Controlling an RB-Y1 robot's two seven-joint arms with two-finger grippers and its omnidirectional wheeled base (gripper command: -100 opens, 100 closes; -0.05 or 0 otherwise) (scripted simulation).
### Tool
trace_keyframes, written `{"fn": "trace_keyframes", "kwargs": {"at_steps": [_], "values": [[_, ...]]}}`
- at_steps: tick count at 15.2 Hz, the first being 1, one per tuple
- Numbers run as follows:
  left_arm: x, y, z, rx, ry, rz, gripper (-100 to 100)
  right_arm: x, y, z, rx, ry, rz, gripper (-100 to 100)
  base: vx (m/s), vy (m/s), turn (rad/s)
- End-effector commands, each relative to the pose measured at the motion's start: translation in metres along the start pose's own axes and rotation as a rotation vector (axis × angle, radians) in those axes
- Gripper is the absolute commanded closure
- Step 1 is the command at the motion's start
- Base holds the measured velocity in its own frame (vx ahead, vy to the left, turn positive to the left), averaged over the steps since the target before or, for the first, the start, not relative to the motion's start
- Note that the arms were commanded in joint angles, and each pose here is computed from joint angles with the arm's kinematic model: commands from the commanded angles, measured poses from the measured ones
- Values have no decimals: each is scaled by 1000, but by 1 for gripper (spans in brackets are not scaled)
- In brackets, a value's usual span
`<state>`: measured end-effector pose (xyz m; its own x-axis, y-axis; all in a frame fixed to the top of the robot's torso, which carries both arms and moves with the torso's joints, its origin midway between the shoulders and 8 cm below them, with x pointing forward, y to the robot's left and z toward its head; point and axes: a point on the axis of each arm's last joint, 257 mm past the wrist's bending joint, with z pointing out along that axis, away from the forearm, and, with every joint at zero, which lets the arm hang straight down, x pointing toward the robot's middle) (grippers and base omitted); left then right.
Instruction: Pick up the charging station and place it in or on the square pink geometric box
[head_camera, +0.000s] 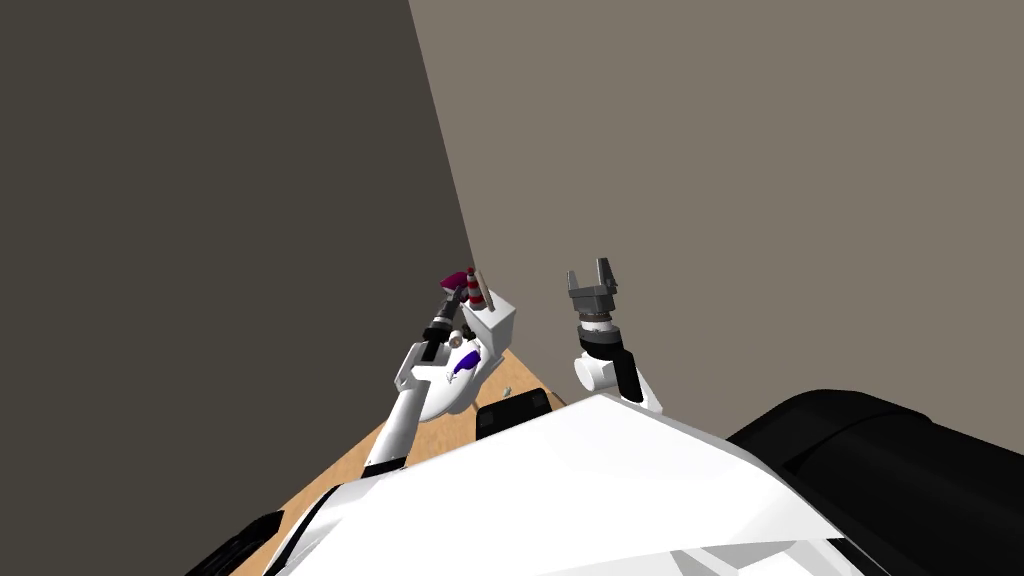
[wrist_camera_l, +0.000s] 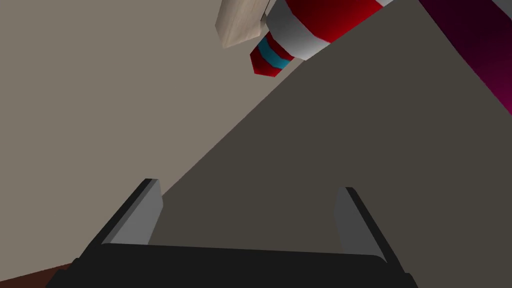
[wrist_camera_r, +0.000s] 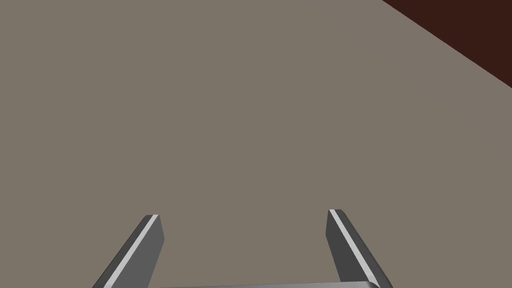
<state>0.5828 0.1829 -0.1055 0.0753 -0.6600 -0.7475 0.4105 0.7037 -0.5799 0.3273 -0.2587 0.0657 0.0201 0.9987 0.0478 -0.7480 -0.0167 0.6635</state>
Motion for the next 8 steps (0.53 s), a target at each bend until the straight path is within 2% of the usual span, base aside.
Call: {"fn": "trace_keyframes", "kwargs": {"at_steps": [1,2,5,6,8], "values": [[9,9,3,-21,22,10,-100,0,0,0,0,0,0,0,-12,-32,23],[11,5,15,-16,34,44,-100,0,0,0,0,0,0,0,-14,-36,57],[20,16,14,-38,53,41,-100,0,0,0,0,0,0,0,-6,-25,28],[25,13,27,-40,71,75,-100,0,0,0,0,0,0,0,-8,-18,47],[32,22,24,-56,85,73,-100,0,0,0,0,0,0,0,-10,-23,52]]}}
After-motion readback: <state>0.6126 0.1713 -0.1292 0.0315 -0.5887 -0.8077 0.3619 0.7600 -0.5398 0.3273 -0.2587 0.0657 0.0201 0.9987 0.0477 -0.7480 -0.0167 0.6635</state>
